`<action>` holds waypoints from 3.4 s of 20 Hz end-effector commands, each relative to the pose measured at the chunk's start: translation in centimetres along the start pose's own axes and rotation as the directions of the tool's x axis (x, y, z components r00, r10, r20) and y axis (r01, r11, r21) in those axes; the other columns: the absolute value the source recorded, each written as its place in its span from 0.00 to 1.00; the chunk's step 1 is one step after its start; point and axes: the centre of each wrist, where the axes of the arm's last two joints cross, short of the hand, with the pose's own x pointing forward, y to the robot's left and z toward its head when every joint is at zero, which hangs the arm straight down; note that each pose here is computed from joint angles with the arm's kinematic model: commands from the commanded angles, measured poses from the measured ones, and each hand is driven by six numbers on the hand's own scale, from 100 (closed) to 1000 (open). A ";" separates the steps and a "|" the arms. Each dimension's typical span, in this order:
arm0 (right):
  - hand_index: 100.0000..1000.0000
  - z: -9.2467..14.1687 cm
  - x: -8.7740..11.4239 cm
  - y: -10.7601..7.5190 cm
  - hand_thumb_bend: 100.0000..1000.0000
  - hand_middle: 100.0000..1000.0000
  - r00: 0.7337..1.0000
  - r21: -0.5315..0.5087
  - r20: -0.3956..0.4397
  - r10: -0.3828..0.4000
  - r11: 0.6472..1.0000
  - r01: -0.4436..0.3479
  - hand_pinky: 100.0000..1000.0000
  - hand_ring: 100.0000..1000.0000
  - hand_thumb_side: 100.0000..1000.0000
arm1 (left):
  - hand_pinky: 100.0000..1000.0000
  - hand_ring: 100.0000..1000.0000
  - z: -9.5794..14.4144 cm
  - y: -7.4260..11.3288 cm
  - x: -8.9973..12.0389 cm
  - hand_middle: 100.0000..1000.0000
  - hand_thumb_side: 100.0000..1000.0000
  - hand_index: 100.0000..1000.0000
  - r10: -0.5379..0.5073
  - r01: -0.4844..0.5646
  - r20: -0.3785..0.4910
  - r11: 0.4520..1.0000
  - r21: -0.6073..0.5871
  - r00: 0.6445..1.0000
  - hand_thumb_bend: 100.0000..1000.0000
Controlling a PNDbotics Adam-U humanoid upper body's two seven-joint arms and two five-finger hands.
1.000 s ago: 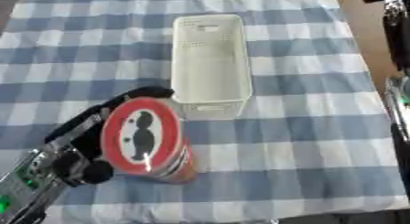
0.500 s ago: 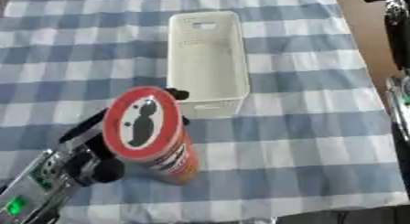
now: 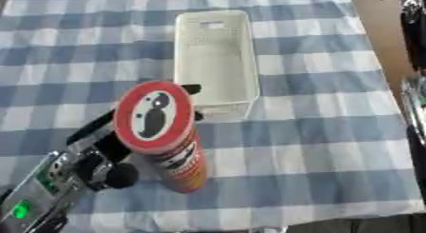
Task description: Pick up objects on the table and place them in the box.
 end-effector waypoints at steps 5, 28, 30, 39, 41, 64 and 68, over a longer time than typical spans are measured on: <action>1.00 -0.7 0.8 -1.0 0.00 0.85 0.999 -0.005 0.035 0.017 1.000 -0.016 0.59 0.79 0.87 | 0.87 0.82 -0.9 -0.5 0.5 1.00 0.66 1.00 0.005 -0.005 -0.002 1.000 -0.007 1.000 0.60; 1.00 -0.8 1.0 -0.9 0.00 0.84 0.999 0.004 0.043 0.001 1.000 -0.001 0.58 0.78 0.87 | 0.72 0.72 -2.7 -2.1 0.9 0.92 0.62 1.00 0.259 -0.257 0.007 0.963 -0.083 0.966 0.59; 1.00 -0.8 1.0 -0.9 0.00 0.84 0.999 0.003 0.044 0.001 1.000 -0.001 0.58 0.78 0.87 | 0.67 0.66 -2.8 -2.1 0.9 0.86 0.61 1.00 0.260 -0.258 0.004 0.962 -0.087 0.966 0.59; 1.00 -0.8 1.0 -1.0 0.00 0.84 0.999 -0.006 0.043 0.001 1.000 -0.001 0.58 0.78 0.87 | 0.82 0.80 -2.6 -1.6 1.0 0.96 0.63 1.00 0.197 -0.196 0.009 0.979 -0.063 0.980 0.57; 1.00 -0.8 1.0 -1.1 0.00 0.84 0.999 -0.008 0.042 0.002 1.000 -0.001 0.58 0.78 0.87 | 0.88 0.83 -2.4 -1.1 1.0 0.99 0.61 1.00 0.131 -0.131 0.003 0.990 -0.056 0.991 0.54; 1.00 -0.7 0.9 -1.1 0.00 0.84 0.999 -0.017 0.041 0.002 1.000 -0.001 0.58 0.78 0.88 | 0.65 0.65 -1.6 -0.5 0.8 0.88 0.50 1.00 -0.160 0.161 -0.147 0.987 -0.003 0.976 0.53; 1.00 -0.6 0.9 -1.1 0.00 0.84 0.999 -0.021 0.041 0.001 1.000 0.000 0.58 0.78 0.87 | 0.57 0.59 -1.7 -0.6 0.8 0.82 0.50 1.00 -0.135 0.141 -0.143 0.990 0.030 0.980 0.54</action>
